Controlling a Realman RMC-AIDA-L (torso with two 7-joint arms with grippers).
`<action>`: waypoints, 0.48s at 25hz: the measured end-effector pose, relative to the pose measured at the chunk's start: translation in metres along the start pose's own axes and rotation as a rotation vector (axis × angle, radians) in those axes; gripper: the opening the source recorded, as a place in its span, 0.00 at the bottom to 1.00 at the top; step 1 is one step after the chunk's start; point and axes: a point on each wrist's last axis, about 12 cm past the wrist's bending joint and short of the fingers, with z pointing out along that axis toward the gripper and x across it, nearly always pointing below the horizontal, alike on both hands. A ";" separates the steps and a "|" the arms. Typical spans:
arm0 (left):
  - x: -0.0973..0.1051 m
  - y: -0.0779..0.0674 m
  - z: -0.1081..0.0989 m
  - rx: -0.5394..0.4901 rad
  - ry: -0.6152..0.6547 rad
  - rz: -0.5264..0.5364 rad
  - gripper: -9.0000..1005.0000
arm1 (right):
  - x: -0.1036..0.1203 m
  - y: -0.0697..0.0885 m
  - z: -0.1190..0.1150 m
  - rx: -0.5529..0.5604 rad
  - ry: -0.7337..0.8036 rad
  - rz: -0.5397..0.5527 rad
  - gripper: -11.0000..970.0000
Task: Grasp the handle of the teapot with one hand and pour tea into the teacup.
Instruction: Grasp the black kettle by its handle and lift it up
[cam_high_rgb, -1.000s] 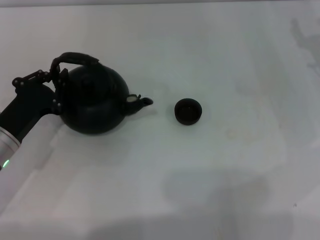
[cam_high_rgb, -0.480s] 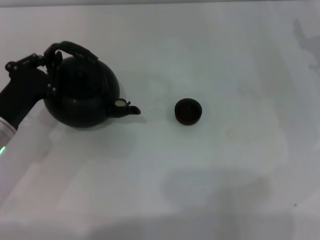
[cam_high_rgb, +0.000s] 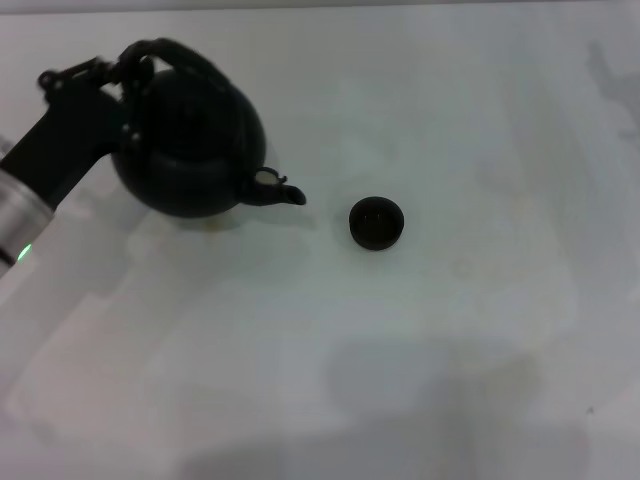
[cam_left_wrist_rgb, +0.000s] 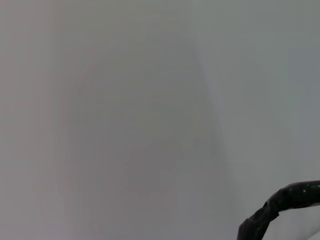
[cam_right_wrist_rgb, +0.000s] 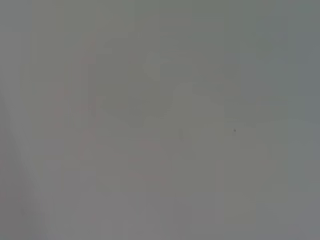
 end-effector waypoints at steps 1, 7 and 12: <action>-0.002 0.000 0.005 0.016 -0.008 0.012 0.12 | 0.000 0.000 0.000 0.000 0.000 0.000 0.85; -0.013 0.000 0.030 0.084 -0.035 0.078 0.12 | 0.003 0.000 -0.002 0.004 0.011 0.000 0.85; -0.017 -0.001 0.047 0.137 -0.021 0.172 0.12 | 0.003 -0.003 -0.004 0.010 0.016 -0.003 0.85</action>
